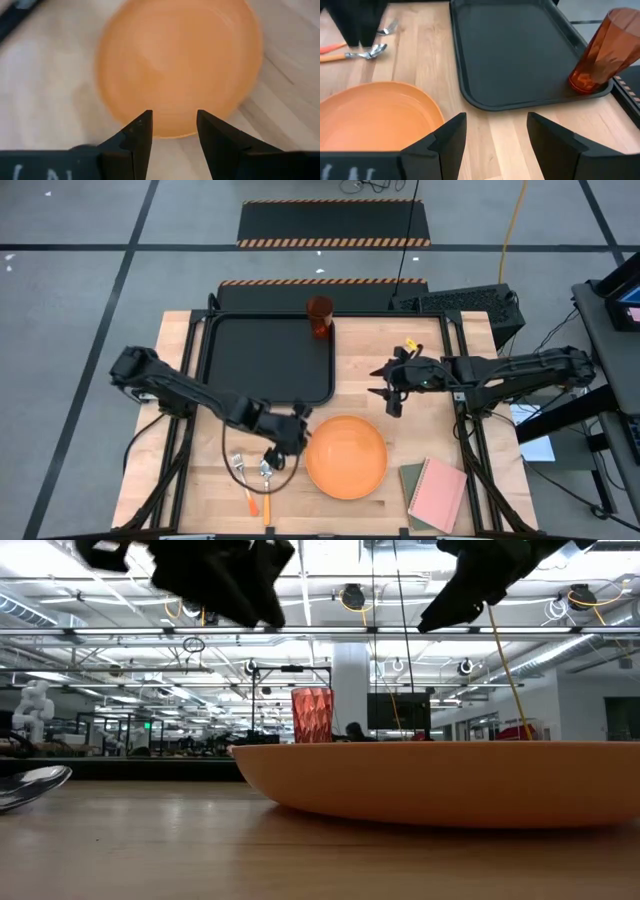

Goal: Pick and place plate/cup/fork/spoon on tray
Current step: Put the orange plate on the black serving tray to the bottom left of the orange cup

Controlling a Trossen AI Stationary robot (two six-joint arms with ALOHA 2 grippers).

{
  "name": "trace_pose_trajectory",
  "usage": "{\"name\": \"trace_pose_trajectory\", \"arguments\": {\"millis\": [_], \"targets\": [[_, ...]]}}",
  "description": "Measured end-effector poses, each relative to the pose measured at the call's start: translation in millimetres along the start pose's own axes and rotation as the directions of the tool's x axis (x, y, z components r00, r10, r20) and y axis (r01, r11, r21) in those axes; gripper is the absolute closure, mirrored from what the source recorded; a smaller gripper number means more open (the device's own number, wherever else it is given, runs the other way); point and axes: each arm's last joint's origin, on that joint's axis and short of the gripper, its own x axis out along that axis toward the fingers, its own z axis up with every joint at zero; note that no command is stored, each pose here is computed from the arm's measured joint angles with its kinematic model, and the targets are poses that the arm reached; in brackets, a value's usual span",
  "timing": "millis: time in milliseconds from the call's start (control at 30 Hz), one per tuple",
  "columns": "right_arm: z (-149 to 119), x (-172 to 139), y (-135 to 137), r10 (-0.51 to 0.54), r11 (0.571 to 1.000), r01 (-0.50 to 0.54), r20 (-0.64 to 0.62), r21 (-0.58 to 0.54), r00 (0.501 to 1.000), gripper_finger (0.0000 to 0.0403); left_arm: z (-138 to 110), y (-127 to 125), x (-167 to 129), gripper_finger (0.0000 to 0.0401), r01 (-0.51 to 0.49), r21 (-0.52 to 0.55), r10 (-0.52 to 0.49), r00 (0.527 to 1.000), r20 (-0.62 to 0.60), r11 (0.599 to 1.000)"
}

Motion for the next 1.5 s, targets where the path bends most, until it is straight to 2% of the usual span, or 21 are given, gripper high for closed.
{"name": "trace_pose_trajectory", "arguments": {"millis": [200,467,733,1000,1233,1333,1500], "targets": [[0,0,-1,-0.024,0.999,0.024,0.003,-0.029,1.0,0.02,-1,-28,29,0.0242,0.08,0.089,-0.074,0.995,-0.074,0.993],[3,0,-1,-0.022,0.998,0.023,0.032,-0.058,0.999,0.02,2,-42,53,0.0242,0.09,0.117,-0.083,0.995,-0.061,0.989],[8,0,0,-0.017,0.99,0.029,0.084,-0.135,0.996,0.02,-4,-47,67,0.0242,0.104,0.138,-0.089,0.99,-0.106,0.985],[11,-1,0,-0.015,0.99,0.03,0.115,-0.138,0.993,0.02,-10,-50,73,0.0242,0.106,0.177,-0.088,0.99,-0.106,0.978],[11,-1,0,-0.015,0.991,0.03,0.115,-0.131,0.993,0.02,-18,-55,80,0.0243,0.079,0.278,-0.067,0.996,-0.055,0.957],[11,-1,0,-0.015,0.991,0.03,0.115,-0.131,0.993,0.02,-20,-55,81,0.0257,0.07,0.318,-0.061,0.997,-0.038,0.946],[11,-1,0,-0.014,0.991,0.029,0.115,-0.131,0.993,0.02,-28,-51,84,0.0313,0.074,0.332,-0.057,0.997,-0.06,0.94]]}}
